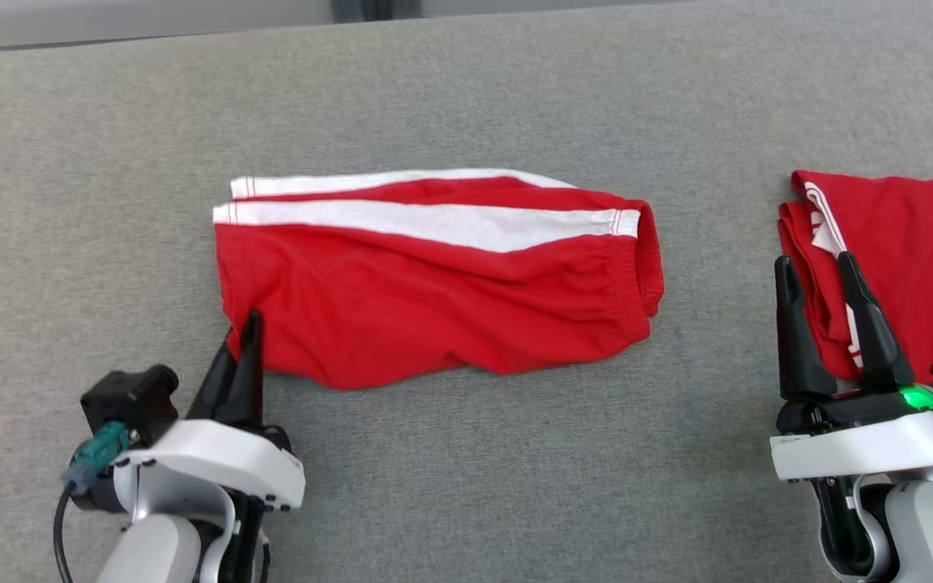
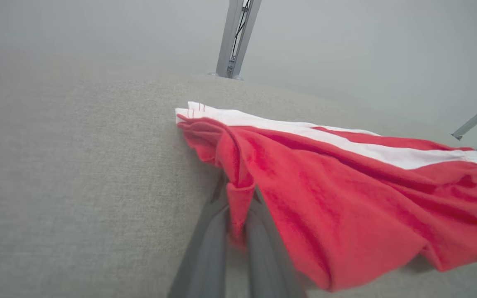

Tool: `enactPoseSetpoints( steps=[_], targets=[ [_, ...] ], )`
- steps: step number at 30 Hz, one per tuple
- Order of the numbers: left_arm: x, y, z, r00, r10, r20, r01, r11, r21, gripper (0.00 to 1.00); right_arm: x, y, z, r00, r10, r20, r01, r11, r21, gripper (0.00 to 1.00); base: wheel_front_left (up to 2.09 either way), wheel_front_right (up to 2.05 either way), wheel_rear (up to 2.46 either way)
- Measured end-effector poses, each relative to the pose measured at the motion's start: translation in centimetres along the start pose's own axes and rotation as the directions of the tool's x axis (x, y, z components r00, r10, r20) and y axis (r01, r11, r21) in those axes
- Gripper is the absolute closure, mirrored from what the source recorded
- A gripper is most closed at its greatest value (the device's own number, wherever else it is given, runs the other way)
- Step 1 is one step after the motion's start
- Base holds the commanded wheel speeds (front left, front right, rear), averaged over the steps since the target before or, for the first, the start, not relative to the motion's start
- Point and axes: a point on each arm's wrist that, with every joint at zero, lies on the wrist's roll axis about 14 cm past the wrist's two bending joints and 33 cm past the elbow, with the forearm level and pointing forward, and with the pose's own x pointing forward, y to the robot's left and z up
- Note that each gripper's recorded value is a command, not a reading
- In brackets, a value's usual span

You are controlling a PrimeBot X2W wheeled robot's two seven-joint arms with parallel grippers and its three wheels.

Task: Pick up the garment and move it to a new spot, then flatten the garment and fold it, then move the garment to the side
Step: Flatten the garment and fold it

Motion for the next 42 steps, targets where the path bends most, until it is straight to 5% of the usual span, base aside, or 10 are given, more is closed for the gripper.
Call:
enactPoseSetpoints(
  steps=[3, 5, 14, 23, 28, 42],
  targets=[
    [-0.9, 0.4, -0.2, 1.000, 0.016, -0.013, -0.016, 1.000, -0.011, 1.00, 0.1, 0.5, -0.1, 1.000, 0.017, -0.004, -0.017, 1.000, 0.004, 0.00, 0.00, 0.00, 0.00],
    [-1.1, 0.7, -0.1, 1.000, 0.029, -0.012, -0.029, 0.999, -0.016, 0.00, 0.1, 0.9, -0.4, 1.000, 0.025, -0.011, -0.025, 1.000, 0.012, 0.00, 0.00, 0.00, 0.00],
    [-0.5, 2.0, 4.8, 0.971, 0.072, 0.227, -0.086, 0.995, 0.049, 0.00, -0.2, 0.8, 0.7, 0.999, 0.032, 0.011, -0.031, 0.999, -0.023, 0.00, 0.00, 0.00, 0.00],
    [-1.3, -1.4, 13.9, 0.855, -0.092, 0.511, -0.024, 0.976, 0.215, 0.00, -0.4, 0.6, 1.8, 0.999, 0.032, 0.032, -0.030, 0.997, -0.067, 0.00, 0.00, 0.00, 0.00],
    [-2.1, 0.3, 13.6, 0.863, -0.089, 0.498, -0.078, 0.949, 0.306, 0.00, -0.6, 0.9, 1.9, 0.999, 0.043, 0.031, -0.040, 0.996, -0.079, 0.00, 0.00, 0.00, 0.00],
    [-4.3, 2.2, 10.6, 0.902, -0.033, 0.431, -0.109, 0.948, 0.300, 0.00, -1.5, 0.2, 1.0, 0.999, 0.033, -0.019, -0.035, 0.993, -0.114, 0.00, 0.00, 0.00, 0.00]
  ],
)
